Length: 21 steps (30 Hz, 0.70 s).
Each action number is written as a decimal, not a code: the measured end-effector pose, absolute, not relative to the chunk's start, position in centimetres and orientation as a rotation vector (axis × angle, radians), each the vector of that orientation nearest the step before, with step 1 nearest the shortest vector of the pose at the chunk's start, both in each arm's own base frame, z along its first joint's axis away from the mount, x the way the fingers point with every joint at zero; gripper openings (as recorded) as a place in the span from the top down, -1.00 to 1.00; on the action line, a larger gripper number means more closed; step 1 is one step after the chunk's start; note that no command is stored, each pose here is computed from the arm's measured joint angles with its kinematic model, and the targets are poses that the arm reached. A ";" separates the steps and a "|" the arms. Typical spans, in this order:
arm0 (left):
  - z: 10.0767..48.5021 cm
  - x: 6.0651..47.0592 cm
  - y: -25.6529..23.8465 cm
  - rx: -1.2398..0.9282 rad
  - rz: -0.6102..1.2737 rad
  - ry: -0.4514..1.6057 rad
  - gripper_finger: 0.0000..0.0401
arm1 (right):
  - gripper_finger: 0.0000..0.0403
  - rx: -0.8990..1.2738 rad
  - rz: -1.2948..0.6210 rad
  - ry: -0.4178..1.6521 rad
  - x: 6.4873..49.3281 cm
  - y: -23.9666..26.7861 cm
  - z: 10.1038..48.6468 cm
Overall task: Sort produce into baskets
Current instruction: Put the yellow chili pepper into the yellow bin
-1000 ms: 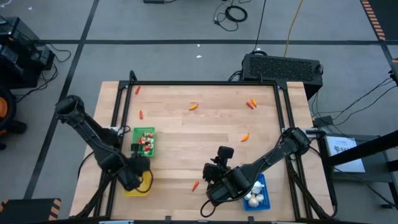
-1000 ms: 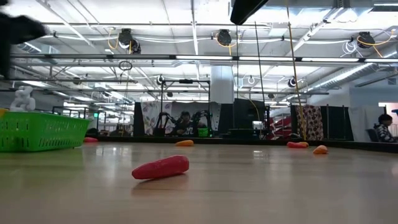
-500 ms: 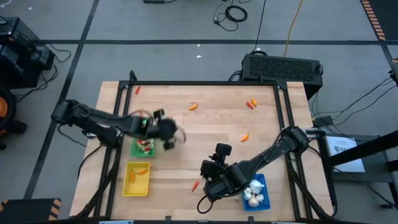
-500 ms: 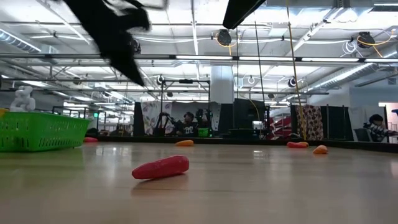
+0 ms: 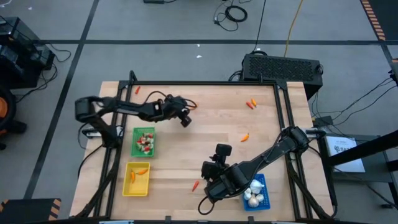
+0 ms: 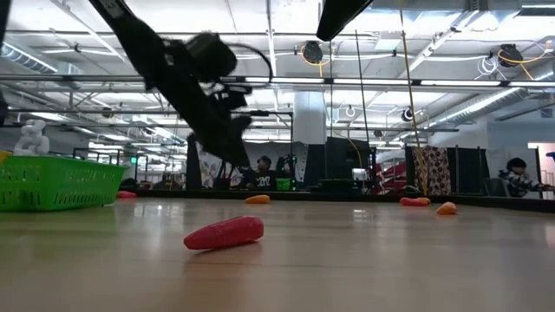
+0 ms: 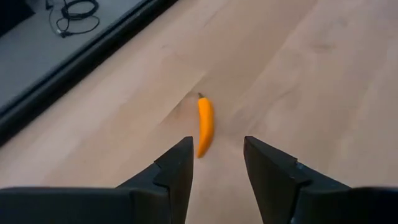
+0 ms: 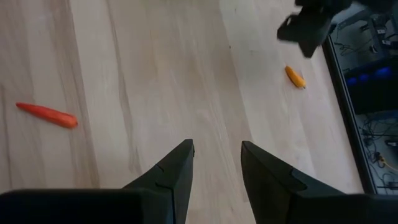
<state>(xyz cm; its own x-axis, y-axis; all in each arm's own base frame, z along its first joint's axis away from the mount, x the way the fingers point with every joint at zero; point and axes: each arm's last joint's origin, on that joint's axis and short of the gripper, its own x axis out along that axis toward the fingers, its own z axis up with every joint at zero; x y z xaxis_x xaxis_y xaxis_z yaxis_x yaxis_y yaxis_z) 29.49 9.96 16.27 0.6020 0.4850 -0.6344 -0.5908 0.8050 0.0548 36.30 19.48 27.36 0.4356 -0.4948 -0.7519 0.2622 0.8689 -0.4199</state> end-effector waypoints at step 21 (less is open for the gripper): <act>11.7 31.2 13.0 -0.265 0.524 0.647 -0.27 | 0.38 -0.270 -0.463 1.007 36.5 19.5 27.4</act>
<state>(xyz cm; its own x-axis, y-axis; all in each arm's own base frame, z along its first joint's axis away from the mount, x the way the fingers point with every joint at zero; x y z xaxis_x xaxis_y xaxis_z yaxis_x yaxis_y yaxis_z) 31.17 13.01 11.67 0.6753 0.3792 -0.6326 -0.5399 0.8385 -0.0738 36.49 19.51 27.40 0.4492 -0.4910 -0.7464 0.2473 0.8711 -0.4242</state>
